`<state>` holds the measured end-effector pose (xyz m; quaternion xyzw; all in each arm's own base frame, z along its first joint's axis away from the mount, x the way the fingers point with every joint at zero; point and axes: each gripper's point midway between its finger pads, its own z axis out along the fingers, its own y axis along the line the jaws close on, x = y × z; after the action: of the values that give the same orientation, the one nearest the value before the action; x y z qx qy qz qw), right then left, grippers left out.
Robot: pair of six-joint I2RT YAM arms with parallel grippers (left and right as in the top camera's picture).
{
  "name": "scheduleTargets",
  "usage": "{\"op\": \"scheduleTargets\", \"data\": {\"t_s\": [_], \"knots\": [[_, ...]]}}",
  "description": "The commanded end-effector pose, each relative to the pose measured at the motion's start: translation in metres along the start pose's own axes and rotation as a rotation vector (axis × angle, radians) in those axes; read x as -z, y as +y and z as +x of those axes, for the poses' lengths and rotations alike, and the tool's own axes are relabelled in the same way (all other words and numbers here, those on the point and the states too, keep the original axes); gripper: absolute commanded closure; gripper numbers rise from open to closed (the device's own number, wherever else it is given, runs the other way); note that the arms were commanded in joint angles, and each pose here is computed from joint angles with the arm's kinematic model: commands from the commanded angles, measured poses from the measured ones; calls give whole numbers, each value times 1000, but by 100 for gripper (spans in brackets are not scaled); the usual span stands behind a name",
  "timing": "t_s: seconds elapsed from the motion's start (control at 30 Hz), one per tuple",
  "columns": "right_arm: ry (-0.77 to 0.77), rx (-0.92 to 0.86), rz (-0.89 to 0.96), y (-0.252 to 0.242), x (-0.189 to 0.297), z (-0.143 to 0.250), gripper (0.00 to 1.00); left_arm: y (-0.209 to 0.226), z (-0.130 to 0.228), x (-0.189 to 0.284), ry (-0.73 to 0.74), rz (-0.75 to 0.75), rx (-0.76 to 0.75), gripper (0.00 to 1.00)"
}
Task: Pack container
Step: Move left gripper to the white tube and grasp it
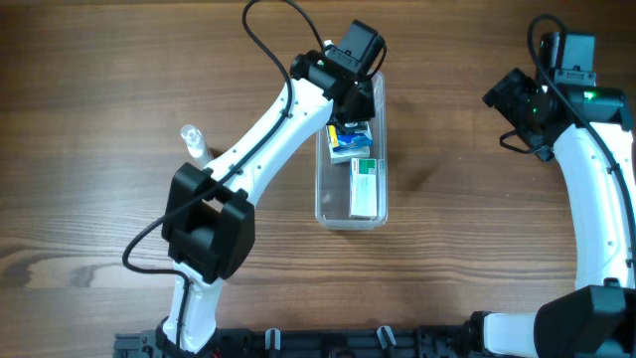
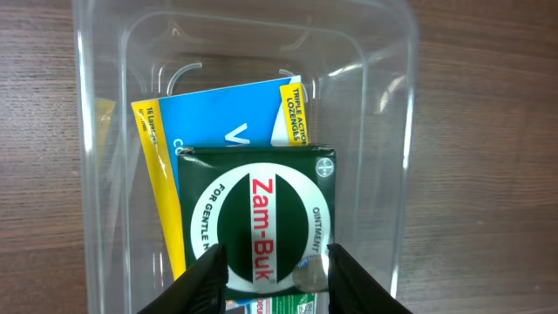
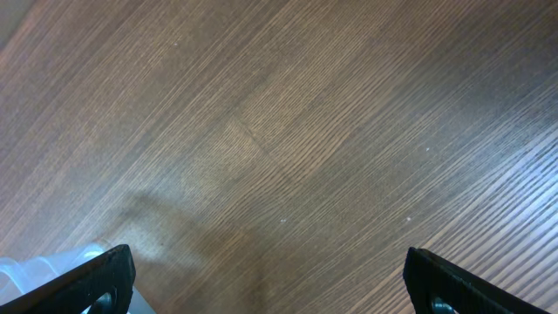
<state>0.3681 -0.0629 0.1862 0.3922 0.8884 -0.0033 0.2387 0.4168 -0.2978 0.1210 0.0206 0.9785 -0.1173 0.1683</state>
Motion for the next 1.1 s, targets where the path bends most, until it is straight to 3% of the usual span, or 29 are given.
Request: {"op": "scheduleTargets", "data": {"t_s": [0.0, 0.17, 0.27, 0.33, 0.37, 0.47, 0.6, 0.7, 0.77, 0.9, 1.07], "knots": [[-8, -14, 2, -1, 2, -2, 0, 11, 2, -27, 28, -42, -22, 62], [-8, -13, 2, -1, 2, -2, 0, 10, -1, -30, 16, -39, -41, 63], [-8, -14, 2, -1, 2, -2, 0, 9, -4, -29, 4, -32, -57, 45], [-8, -14, 2, -1, 2, -2, 0, 7, -9, -25, -13, -22, -61, 42], [-8, -14, 2, -1, 2, -2, 0, 6, -12, -18, -28, -14, -59, 33], [-8, -14, 2, -1, 2, -2, 0, 0, -32, 24, -120, 34, -52, 24], [-8, -14, 2, -1, 2, -2, 0, -2, -56, 106, -269, 106, -31, 1], [-8, -14, 2, -1, 2, -2, 0, 6, -59, 154, -339, 125, -17, 0], [-8, -14, 2, -1, 2, -2, 0, 43, -55, 169, -333, 23, 29, 0], [-8, -14, 2, -1, 2, -2, 0, 140, -23, 173, -142, -166, 173, 0], [-8, -14, 2, -1, 2, -2, 0, 237, -2, 188, -34, -299, 379, 0]]}}
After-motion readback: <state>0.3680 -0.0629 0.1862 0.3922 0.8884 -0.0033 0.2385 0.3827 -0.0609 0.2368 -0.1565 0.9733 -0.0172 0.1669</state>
